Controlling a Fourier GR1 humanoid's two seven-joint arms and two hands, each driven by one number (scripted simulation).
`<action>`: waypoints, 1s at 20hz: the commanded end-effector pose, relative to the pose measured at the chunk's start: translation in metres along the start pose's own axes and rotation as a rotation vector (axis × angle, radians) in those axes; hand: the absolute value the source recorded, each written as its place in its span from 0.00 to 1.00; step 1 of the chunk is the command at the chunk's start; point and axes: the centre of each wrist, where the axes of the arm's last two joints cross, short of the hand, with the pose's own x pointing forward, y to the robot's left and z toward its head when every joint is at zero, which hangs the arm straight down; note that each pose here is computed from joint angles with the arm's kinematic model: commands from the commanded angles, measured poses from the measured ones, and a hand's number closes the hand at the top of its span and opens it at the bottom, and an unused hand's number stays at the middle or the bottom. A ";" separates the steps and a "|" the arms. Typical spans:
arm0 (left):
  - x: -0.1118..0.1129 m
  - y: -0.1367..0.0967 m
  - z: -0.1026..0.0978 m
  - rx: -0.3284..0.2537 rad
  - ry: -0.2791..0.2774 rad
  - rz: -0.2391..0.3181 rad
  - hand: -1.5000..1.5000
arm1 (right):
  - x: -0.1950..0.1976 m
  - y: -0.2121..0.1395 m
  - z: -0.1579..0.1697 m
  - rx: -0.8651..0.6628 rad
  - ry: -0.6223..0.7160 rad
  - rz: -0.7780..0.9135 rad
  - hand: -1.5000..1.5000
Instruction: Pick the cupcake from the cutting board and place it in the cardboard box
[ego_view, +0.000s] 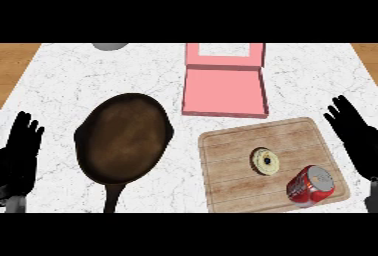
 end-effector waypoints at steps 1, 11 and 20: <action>0.012 -0.003 0.002 -0.099 -0.082 -0.065 0.50 | 0.035 -0.004 0.005 0.016 -0.118 0.035 0.00; 0.050 -0.063 -0.014 -0.603 -0.394 -0.325 0.50 | 0.147 -0.014 0.026 0.155 -0.605 0.585 0.00; 0.047 -0.083 -0.013 -0.636 -0.411 -0.335 0.50 | 0.142 -0.003 0.047 0.318 -0.682 0.987 0.00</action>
